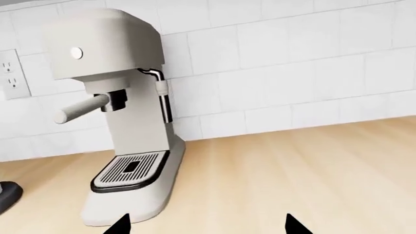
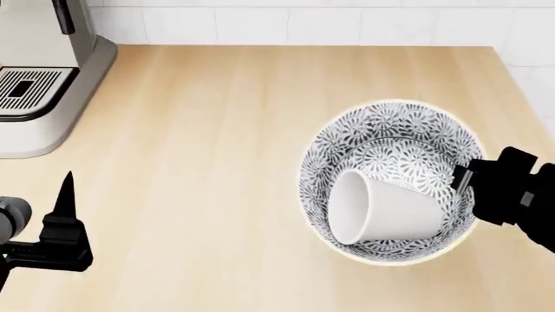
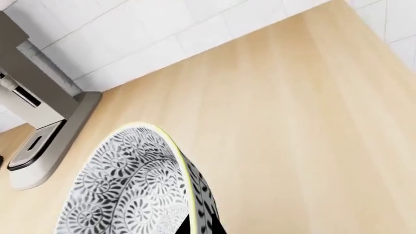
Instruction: Place the cup inside the bowl on the dining table and move the bowl to any counter.
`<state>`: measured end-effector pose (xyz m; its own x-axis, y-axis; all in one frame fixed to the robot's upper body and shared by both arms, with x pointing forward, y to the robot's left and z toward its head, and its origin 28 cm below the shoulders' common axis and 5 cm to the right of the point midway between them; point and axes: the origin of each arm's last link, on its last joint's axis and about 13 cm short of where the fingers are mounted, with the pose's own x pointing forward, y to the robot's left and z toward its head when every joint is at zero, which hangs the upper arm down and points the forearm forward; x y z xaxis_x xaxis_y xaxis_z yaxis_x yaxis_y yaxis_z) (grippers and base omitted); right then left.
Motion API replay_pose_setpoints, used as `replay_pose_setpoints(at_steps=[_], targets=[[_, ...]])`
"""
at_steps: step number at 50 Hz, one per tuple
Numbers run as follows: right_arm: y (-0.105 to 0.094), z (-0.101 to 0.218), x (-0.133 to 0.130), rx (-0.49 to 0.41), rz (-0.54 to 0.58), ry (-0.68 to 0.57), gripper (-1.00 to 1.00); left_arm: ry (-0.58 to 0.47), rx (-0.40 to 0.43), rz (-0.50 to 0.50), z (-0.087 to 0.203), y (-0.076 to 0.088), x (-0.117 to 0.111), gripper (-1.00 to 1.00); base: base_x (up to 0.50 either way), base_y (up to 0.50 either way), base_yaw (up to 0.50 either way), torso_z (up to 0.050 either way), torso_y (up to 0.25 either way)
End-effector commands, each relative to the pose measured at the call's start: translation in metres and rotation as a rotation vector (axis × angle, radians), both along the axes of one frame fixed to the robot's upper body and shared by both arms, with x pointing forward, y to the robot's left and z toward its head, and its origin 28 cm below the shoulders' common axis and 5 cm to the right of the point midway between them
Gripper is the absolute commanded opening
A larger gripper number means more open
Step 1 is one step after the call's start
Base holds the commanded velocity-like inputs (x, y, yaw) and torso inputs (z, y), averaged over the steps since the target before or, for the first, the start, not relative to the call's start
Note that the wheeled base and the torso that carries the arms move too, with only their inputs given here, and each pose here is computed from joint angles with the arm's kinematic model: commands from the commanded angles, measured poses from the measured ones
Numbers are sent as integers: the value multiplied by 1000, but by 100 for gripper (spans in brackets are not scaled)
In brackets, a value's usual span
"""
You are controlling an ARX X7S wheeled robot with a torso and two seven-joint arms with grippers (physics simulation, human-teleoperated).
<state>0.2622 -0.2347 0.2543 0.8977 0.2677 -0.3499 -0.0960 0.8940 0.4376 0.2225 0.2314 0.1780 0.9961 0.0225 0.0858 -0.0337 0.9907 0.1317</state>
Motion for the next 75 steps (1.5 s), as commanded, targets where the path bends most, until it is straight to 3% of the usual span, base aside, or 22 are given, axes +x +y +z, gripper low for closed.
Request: replay_pose_setpoints(at_steps=[1, 15, 21, 25, 32, 40, 75], targets=[[2, 2, 0, 21, 13, -20, -100, -12, -10, 6, 2, 0, 2, 100, 500, -36, 0, 0, 0], [2, -6, -1, 28, 14, -6, -100, -12, -8, 3, 1, -6, 6, 100, 500, -34, 0, 0, 1], [1, -11, -5, 30, 18, 2, -100, -14, -10, 3, 2, 1, -2, 100, 483, -28, 0, 0, 2], [0, -14, -9, 37, 17, 1, -100, -16, -10, 3, 3, 8, -8, 100, 0, 0, 0, 0, 3], [1, -16, -10, 40, 30, 13, -100, -16, -9, 0, 4, 3, -3, 100, 0, 0, 0, 1, 1], [4, -25, -8, 50, 37, 38, -100, -16, -10, 5, 4, 9, -7, 100, 0, 0, 0, 0, 0], [6, -66, -10, 71, 40, 132, -100, -14, -13, 4, 4, -2, -1, 100, 0, 0, 0, 0, 0]])
